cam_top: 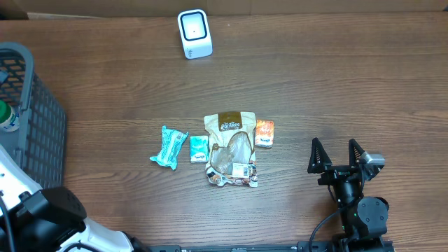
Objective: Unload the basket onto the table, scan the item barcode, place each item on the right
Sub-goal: 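Move the left gripper back over the basket above the Knorr jar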
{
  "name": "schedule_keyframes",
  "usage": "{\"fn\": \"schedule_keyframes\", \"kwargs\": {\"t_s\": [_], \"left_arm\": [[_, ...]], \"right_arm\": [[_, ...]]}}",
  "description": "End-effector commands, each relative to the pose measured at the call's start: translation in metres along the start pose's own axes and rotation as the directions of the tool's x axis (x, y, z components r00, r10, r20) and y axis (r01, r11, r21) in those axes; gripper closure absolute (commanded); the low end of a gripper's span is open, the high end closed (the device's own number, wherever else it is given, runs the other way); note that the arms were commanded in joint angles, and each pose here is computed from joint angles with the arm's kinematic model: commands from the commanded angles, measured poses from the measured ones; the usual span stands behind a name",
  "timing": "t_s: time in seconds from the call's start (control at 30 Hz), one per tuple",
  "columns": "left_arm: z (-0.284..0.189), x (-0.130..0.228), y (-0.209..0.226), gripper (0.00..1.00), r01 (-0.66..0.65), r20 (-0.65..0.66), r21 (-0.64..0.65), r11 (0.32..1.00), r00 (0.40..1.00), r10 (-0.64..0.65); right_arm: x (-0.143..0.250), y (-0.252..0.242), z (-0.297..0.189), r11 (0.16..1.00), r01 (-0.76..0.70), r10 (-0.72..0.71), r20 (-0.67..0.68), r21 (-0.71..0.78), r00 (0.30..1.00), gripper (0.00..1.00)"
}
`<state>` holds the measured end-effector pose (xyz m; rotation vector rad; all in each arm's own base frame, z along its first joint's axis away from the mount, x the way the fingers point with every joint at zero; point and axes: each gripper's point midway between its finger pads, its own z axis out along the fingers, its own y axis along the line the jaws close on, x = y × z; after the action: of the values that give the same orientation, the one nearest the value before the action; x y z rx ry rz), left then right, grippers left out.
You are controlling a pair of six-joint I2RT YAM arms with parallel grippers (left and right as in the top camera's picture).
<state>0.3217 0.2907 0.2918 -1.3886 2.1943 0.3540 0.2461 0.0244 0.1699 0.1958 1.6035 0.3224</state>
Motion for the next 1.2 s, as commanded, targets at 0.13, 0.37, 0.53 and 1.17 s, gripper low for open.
{"fn": "schedule_keyframes", "kwargs": {"t_s": [0.13,0.37,0.53,1.17], "left_arm": [[0.037,-0.002,0.002,0.0,-0.111,-0.034,0.068,0.992,0.993,0.113],[0.069,0.002,0.009,0.0,-0.192,-0.039,0.05,0.98,0.98,0.194],[0.086,-0.005,0.011,0.01,-0.199,-0.014,0.034,0.979,0.98,0.2],[0.159,-0.006,-0.002,0.0,-0.343,-0.022,0.037,0.939,0.939,0.343]], "right_arm": [[0.002,-0.002,0.0,1.0,-0.001,0.001,0.004,0.003,1.0,0.0],[0.002,-0.002,0.0,1.0,-0.001,0.001,0.004,0.004,1.0,0.0],[0.002,-0.002,0.0,1.0,-0.001,0.001,0.004,0.003,1.0,0.0],[0.002,-0.002,0.0,1.0,-0.001,0.001,0.004,0.003,1.0,0.0]]}}
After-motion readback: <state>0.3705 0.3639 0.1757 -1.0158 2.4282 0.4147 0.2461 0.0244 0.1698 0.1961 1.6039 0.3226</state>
